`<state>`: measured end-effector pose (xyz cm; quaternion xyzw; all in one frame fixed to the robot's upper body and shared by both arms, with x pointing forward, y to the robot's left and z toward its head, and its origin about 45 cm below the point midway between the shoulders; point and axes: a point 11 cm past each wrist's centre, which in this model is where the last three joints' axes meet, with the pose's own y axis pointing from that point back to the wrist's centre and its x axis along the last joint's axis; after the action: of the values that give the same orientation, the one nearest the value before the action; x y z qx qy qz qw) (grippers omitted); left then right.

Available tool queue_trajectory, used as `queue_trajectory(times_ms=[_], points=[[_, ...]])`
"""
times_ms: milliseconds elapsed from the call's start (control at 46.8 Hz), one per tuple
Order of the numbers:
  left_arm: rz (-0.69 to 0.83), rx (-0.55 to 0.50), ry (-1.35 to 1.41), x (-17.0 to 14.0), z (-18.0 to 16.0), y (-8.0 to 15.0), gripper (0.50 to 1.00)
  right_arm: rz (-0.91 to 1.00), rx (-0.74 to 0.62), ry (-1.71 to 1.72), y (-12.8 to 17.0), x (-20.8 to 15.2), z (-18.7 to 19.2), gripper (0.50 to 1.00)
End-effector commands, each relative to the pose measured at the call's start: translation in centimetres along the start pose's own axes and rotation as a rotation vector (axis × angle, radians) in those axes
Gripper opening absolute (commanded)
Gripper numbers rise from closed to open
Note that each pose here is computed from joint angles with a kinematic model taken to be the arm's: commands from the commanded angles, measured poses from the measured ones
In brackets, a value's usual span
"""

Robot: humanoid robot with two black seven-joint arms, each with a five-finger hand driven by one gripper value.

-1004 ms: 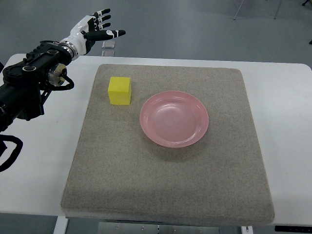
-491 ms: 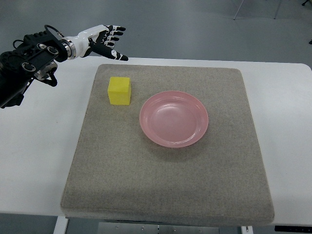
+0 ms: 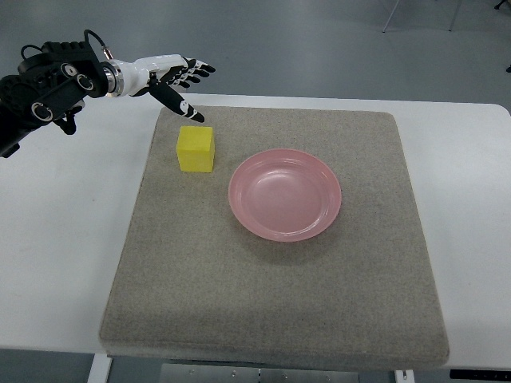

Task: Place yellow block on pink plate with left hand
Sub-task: 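Swing the left hand over the yellow cube, fingers pointing down, then close the left hand fingers around the yellow cube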

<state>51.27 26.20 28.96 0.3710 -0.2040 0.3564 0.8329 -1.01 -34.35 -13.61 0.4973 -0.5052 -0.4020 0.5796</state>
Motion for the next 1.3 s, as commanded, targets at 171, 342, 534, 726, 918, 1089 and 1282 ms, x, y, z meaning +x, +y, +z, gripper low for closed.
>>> queue_trajectory(times_ms=[171, 342, 534, 726, 918, 1089, 1282], points=[[-0.033, 0.008, -0.133, 0.3, 0.5, 0.4, 0.984, 0.000, 0.000, 0.000, 0.0, 0.0, 0.0, 0.924], [-0.105, -0.007, -0.166, -1.7, 0.9, -0.2, 0.981, 0.000, 0.000, 0.000, 0.0, 0.0, 0.0, 0.924], [-0.147, -0.026, -0.253, -2.3, 1.6, -0.2, 0.979, 0.000, 0.000, 0.002, 0.0, 0.0, 0.0, 0.924], [-0.172, -0.010, -0.332, -2.6, 0.9, -0.2, 0.975, 0.000, 0.000, 0.002, 0.0, 0.0, 0.0, 0.924], [-0.172, -0.012, -0.337, -2.9, 0.8, -0.3, 0.975, 0.000, 0.000, 0.002, 0.0, 0.0, 0.0, 0.924], [-0.176, -0.003, -0.333, -3.1, 0.3, -0.4, 0.973, 0.000, 0.000, 0.000, 0.0, 0.0, 0.0, 0.924], [-0.154, -0.007, -0.340, -3.0, 0.4, -0.5, 0.964, 0.000, 0.000, 0.000, 0.0, 0.0, 0.0, 0.924]])
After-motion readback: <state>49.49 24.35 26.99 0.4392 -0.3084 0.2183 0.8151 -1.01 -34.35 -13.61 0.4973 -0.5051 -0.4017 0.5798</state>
